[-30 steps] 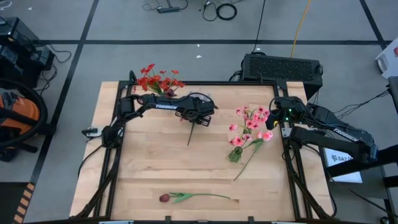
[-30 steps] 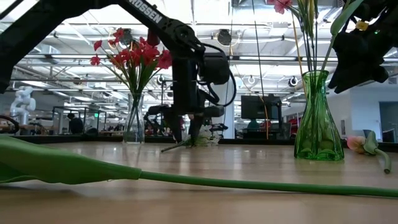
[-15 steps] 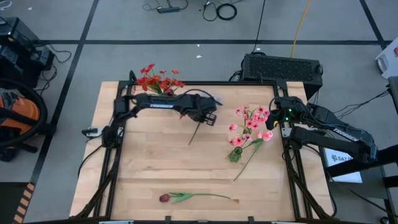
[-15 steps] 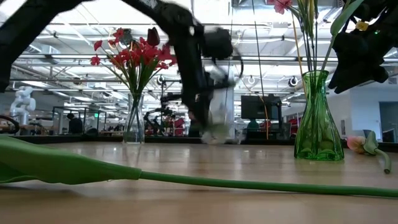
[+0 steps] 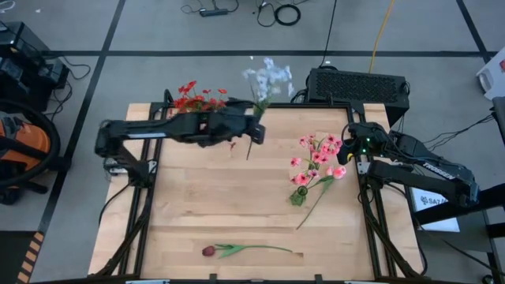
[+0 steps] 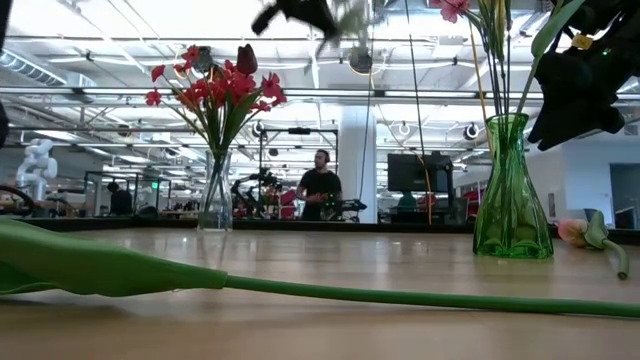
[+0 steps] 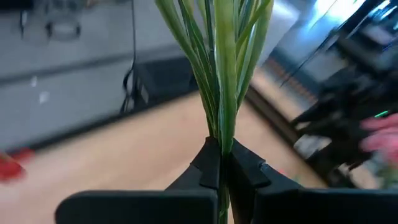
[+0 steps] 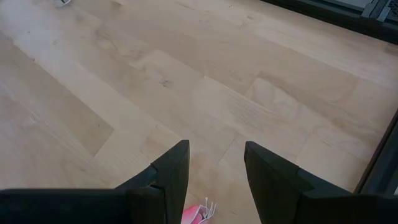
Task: Sort flowers into vase by color
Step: Put the white flowers into the green vase
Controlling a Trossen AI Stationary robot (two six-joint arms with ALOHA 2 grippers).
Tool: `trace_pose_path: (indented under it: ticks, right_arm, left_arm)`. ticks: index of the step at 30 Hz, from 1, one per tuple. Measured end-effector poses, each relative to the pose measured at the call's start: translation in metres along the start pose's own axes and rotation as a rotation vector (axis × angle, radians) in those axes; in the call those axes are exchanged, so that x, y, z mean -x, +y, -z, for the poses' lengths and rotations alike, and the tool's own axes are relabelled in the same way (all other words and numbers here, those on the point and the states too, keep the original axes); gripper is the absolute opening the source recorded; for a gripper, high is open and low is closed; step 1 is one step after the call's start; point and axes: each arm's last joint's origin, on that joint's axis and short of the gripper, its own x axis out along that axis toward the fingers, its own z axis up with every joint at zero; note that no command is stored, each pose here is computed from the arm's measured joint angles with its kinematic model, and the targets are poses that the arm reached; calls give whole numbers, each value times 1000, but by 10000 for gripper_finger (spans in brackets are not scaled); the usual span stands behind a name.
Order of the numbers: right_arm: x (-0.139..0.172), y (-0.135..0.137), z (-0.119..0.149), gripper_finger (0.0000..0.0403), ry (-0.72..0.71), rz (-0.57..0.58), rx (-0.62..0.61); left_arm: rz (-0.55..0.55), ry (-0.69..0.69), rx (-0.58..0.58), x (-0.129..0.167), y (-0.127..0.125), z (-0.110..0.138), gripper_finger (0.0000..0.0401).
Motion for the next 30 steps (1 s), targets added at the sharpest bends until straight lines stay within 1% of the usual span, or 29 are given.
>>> trace_pose_path:
  ticks: [3, 6, 8, 11, 14, 17, 21, 23, 26, 30]
  right_arm:
    - [0, 0, 0, 148, 0, 0, 0]
    - [0, 0, 0, 148, 0, 0, 0]
    - [0, 0, 0, 148, 0, 1, -1]
    - [0, 0, 0, 148, 2, 1, -4]
    - [0, 0, 1, 148, 9, 5, -14]
    - [0, -1, 2, 148, 26, 14, -33]
    - [0, -5, 9, 148, 96, 59, -108]
    - [1, -7, 13, 148, 130, 80, -117]
    - [0, -7, 13, 148, 130, 76, -116]
    - [0, -7, 13, 148, 131, 76, -123]
  left_arm:
    - [74, -74, -52, 28, -9, -8, 11]
    - [137, -110, -121, 49, -22, -4, 11]
    - [148, -138, -151, 60, -33, 5, 10]
    - [189, -181, -191, 72, -49, 27, 10]
    - [224, -160, -232, 76, -57, 54, 10]
    - [252, -140, -220, 79, -60, 76, 10]
    - [314, -118, -170, 90, -60, 100, 10]
    - [337, -119, -155, 100, -58, 113, 10]
    - [336, -134, -109, 118, -48, 135, 11]
    - [376, -174, -61, 141, -38, 170, 11]
